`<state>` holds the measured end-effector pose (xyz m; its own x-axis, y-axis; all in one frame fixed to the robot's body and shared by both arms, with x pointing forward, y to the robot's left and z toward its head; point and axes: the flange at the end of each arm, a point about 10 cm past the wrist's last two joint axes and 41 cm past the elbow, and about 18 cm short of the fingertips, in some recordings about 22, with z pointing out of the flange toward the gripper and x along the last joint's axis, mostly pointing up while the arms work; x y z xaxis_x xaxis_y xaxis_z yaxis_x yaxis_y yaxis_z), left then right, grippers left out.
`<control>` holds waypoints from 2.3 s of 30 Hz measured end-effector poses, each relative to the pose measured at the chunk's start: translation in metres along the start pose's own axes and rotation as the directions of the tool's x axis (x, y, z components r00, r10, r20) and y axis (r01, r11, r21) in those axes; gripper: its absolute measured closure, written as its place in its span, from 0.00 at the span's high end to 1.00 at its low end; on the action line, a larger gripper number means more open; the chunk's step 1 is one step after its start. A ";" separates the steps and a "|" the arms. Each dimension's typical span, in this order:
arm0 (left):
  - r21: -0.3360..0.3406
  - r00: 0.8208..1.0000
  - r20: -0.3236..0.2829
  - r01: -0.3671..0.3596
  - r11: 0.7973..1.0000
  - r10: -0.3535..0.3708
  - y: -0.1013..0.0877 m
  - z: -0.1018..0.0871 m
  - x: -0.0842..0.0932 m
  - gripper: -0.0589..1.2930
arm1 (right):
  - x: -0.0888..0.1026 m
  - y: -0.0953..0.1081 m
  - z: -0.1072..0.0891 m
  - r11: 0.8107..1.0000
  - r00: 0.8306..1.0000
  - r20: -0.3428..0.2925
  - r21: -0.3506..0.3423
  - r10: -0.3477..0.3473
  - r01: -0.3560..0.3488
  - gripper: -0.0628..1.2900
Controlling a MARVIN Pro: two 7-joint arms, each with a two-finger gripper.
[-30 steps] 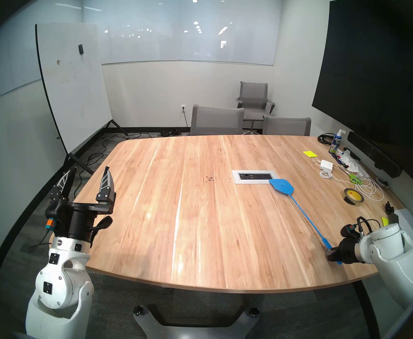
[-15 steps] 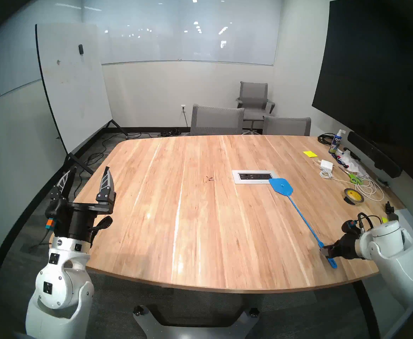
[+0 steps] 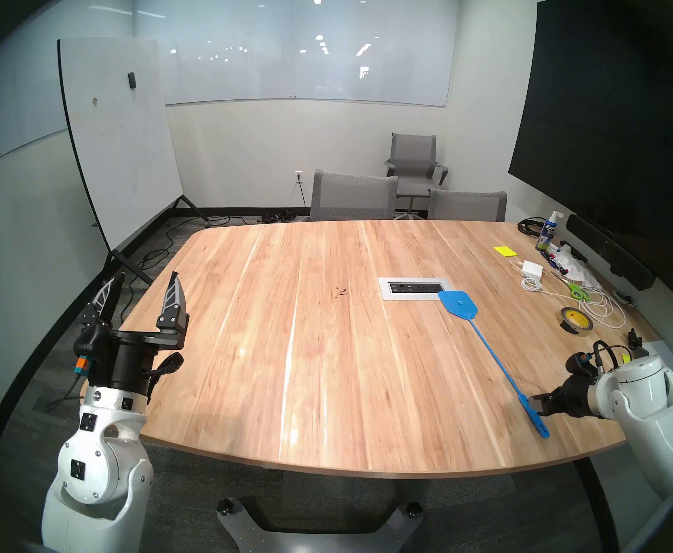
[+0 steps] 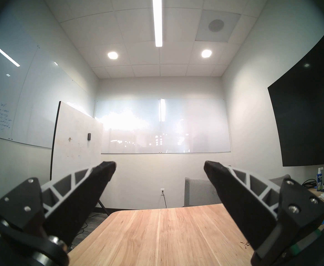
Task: Swat a bug on table
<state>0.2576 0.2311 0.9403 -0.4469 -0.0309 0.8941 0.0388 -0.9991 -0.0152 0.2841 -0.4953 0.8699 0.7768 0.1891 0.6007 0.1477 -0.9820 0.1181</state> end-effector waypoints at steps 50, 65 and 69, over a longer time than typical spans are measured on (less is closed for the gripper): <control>0.000 1.000 0.001 0.000 1.000 0.000 0.000 0.000 0.000 0.97 | -0.097 -0.050 0.001 0.996 0.855 -0.512 0.051 0.088 -0.072 0.92; 0.000 1.000 0.000 0.000 1.000 0.000 0.000 0.000 0.000 0.97 | -0.092 -0.060 -0.006 0.999 0.724 -0.689 0.038 0.027 -0.001 0.92; 0.000 1.000 0.000 0.000 1.000 0.000 0.000 0.000 0.000 0.97 | -0.094 -0.063 -0.006 1.000 0.708 -0.706 0.020 0.001 0.018 0.92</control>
<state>0.2576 0.2311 0.9404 -0.4470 -0.0309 0.8940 0.0388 -0.9991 -0.0152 0.1987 -0.4515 0.8109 0.1184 0.1352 0.9837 0.1738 -0.9782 0.1135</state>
